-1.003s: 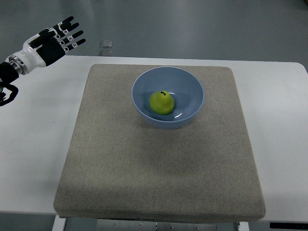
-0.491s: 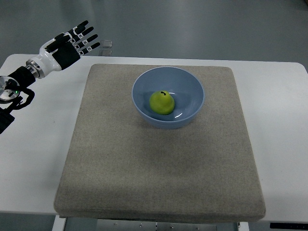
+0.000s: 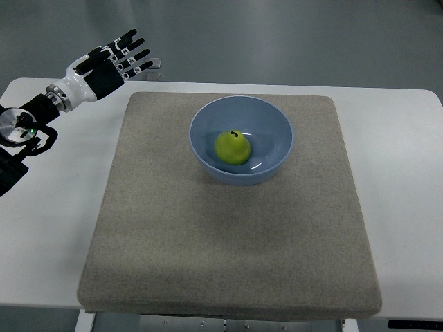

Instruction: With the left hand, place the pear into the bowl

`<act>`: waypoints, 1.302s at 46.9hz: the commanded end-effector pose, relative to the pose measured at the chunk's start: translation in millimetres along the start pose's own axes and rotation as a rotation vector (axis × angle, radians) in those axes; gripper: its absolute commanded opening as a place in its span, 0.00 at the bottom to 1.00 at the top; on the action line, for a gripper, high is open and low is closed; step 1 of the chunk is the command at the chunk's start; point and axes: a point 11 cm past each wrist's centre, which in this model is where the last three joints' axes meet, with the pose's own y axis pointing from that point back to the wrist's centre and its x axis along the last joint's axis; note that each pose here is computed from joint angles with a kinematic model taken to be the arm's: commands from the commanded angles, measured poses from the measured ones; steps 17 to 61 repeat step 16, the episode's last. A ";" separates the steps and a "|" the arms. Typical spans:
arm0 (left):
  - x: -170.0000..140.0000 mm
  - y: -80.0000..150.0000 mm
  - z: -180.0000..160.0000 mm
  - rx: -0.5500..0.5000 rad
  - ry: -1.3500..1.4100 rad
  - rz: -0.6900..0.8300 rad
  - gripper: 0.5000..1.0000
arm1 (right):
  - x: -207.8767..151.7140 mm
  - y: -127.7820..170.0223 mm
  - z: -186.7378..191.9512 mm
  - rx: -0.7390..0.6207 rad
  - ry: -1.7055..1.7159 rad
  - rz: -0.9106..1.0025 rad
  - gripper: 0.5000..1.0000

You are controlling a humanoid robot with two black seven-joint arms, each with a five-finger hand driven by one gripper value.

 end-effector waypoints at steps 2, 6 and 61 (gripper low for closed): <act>1.3 0.6 -2.8 0.007 -0.002 0.004 0.99 | 1.3 0.0 -0.8 0.004 -0.017 0.011 0.85; 1.6 0.6 -4.0 0.013 -0.004 0.004 0.99 | 1.5 0.0 -1.0 0.007 -0.032 0.013 0.85; 2.0 0.9 -4.1 0.011 -0.002 0.005 0.99 | 1.2 -0.1 -0.9 0.006 -0.039 0.014 0.85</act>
